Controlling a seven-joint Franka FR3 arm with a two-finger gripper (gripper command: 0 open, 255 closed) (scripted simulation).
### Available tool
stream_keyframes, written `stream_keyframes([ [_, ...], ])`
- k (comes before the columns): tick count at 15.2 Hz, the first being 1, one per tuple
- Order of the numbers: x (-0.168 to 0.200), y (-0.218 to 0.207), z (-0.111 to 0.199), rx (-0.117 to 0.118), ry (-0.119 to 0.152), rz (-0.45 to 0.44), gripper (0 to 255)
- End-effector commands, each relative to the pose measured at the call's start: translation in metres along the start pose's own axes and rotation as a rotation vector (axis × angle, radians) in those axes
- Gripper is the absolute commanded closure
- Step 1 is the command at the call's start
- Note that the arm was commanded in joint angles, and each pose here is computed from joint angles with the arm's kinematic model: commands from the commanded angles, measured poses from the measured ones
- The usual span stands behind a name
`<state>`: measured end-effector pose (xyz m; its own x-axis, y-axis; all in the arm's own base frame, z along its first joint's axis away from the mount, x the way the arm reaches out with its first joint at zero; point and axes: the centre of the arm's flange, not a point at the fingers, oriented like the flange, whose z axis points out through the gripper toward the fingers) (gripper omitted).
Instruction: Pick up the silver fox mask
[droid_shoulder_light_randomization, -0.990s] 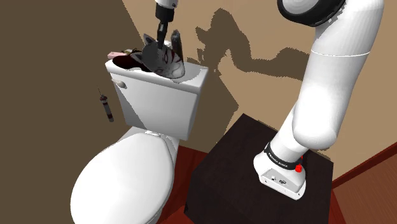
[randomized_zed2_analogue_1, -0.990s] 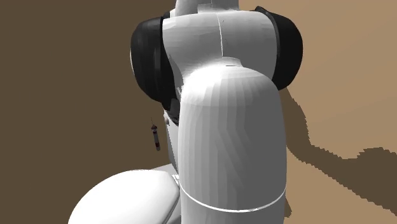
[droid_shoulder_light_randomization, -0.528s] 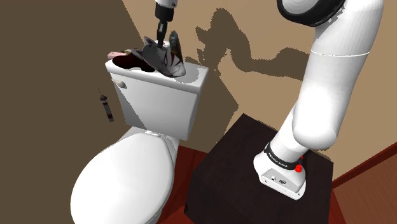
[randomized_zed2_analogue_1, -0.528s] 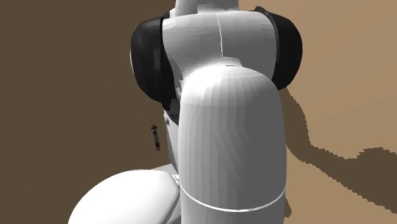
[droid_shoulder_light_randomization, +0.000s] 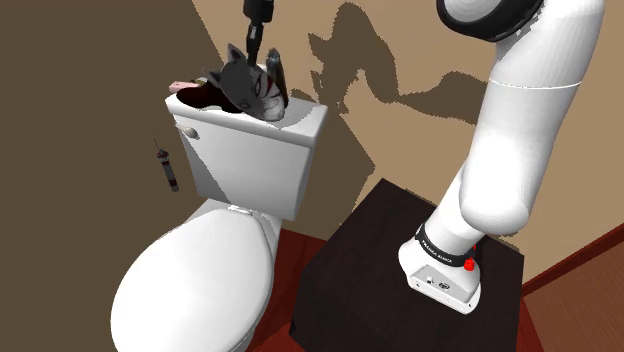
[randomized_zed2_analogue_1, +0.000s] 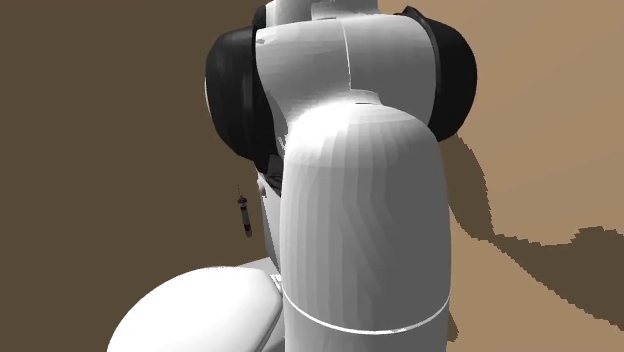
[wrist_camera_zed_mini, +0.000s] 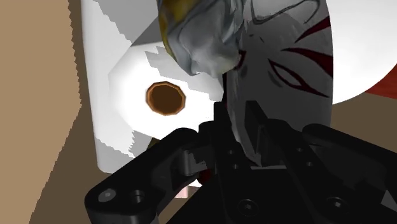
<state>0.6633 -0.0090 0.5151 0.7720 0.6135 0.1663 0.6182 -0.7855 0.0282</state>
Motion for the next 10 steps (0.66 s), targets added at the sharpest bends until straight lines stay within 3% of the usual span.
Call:
stream_keyframes([
  [1, 0.001, 0.000, -0.011, 0.000, 0.000, 0.000, 255],
  [10, 0.008, 0.002, -0.048, 0.000, 0.000, 0.000, 255],
])
